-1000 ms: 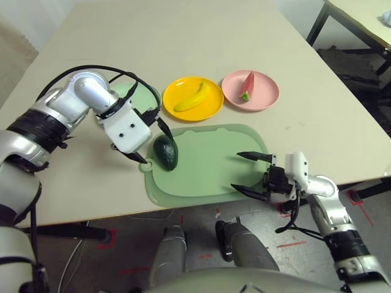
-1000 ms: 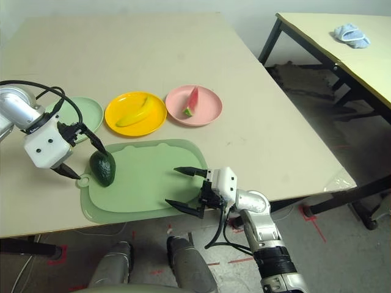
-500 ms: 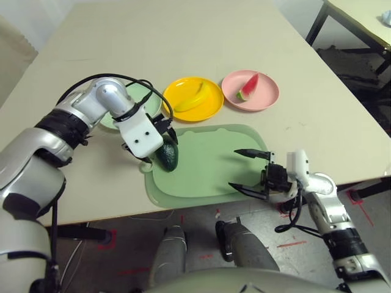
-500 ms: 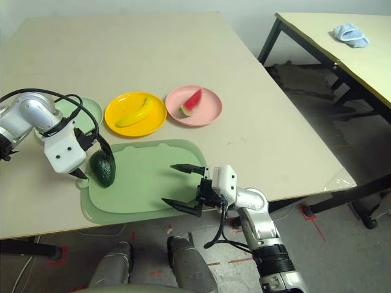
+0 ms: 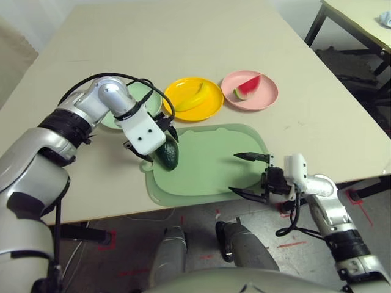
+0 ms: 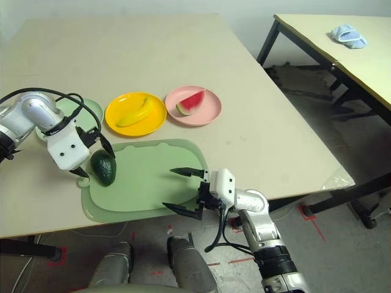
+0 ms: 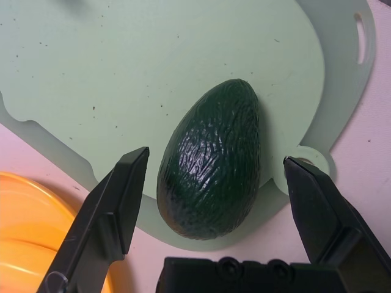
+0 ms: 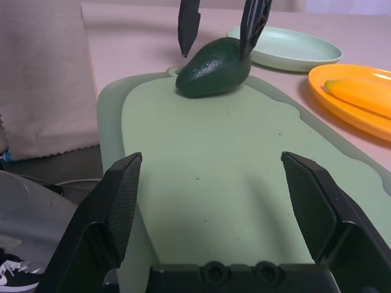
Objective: Place the fruits into color-matched plates.
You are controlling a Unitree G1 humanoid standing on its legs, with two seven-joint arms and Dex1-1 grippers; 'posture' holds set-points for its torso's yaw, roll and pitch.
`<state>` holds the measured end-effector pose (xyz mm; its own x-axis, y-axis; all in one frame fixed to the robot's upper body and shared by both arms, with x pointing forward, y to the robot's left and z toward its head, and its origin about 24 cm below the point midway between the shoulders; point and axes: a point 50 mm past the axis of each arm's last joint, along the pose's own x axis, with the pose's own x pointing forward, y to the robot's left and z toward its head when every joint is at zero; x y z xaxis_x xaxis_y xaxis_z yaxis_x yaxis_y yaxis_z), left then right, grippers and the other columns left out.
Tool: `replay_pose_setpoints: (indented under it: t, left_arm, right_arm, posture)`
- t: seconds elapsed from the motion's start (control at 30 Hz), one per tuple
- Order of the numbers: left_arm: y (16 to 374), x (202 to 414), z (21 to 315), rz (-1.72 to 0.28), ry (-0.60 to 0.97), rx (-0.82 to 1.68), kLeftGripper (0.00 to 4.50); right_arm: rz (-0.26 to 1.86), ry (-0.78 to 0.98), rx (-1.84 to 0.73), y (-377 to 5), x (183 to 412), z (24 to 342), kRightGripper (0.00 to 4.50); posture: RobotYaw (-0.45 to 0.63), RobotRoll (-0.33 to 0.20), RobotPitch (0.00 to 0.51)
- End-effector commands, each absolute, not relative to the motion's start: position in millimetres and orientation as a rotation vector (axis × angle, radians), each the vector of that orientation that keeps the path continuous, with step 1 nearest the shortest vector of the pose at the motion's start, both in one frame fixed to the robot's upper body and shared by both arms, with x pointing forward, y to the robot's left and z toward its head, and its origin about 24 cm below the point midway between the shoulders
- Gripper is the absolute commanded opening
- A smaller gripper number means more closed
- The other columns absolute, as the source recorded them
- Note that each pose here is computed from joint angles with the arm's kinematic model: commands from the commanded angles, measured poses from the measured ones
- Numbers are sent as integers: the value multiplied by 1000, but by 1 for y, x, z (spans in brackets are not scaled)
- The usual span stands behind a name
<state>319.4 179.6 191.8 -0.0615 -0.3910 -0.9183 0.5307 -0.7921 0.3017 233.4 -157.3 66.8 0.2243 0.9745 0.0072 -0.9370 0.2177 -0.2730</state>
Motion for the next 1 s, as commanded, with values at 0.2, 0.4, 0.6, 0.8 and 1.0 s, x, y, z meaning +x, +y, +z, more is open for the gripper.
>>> replay_pose_setpoints:
  t: [0.2,0.4,0.6,0.8,1.0]
  left_arm:
    - [184,319,182,-1931,212,1627,2701]
    - [184,318,180,-1939,207,1627,2660]
    - [192,325,199,-1844,201,1632,2660]
    - [226,338,235,-1591,296,1630,2587]
    - [253,340,250,-1430,332,1509,2587]
  right_arm:
    - [1349,-190,-252,-153,232,69,4500]
    - [1342,-199,-257,-152,234,72,4500]
    - [1330,-230,-235,-148,233,81,4500]
    - [1276,-209,-171,-142,229,89,4500]
    - [1187,-178,-111,-142,222,88,4500]
  posture:
    - [-170,0,150]
    - [-174,0,152]
    - [-168,0,150]
    - [-149,0,147]
    - [-142,0,144]
